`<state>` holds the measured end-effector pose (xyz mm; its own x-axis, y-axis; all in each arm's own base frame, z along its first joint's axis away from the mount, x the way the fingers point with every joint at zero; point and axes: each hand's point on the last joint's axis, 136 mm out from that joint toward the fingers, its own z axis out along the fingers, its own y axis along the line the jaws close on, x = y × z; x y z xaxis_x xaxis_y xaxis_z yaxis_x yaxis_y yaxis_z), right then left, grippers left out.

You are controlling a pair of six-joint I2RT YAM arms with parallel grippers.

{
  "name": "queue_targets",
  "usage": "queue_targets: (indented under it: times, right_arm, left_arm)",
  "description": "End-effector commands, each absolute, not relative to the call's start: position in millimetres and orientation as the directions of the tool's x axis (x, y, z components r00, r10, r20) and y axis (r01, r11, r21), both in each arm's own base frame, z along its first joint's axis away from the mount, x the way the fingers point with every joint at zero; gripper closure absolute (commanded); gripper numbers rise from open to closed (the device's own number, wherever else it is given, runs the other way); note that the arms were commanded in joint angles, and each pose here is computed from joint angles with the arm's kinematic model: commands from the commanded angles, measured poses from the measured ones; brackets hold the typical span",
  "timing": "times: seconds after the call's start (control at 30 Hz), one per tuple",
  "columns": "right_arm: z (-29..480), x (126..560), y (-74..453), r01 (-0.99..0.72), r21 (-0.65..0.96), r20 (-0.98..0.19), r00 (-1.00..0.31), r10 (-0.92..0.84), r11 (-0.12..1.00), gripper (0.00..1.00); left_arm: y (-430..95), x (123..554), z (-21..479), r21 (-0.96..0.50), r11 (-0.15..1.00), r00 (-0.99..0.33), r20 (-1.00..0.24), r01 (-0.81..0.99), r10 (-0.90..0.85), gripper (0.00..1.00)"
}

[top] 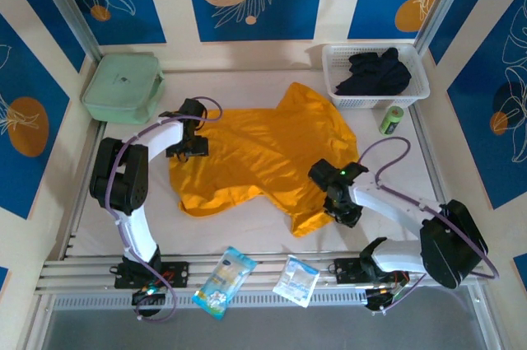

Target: Fold and stack the t-shirts

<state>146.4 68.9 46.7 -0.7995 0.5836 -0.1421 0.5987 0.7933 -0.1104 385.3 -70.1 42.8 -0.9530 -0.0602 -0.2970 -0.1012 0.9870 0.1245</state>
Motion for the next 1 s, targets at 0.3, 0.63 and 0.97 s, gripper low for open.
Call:
queue_targets:
  times: [0.3,0.63,0.97]
  right_arm:
    - [25.7,166.4,83.5,0.594,-0.022,-0.086,-0.802,0.591,0.804,0.63]
    - [12.7,156.8,86.1,0.589,-0.058,-0.052,-0.808,0.587,0.806,0.72]
    - [11.3,150.7,87.2,0.576,-0.095,-0.051,-0.817,0.574,0.812,0.96]
  left_arm:
    - [-74.0,381.1,36.6,0.131,0.988,-0.961,-0.273,-0.078,-0.04,0.17]
    - [-73.1,384.1,32.5,0.146,0.986,-0.963,-0.269,-0.074,-0.033,0.17]
    - [-75.6,386.9,21.8,0.143,0.987,-0.967,-0.255,-0.068,-0.03,0.17]
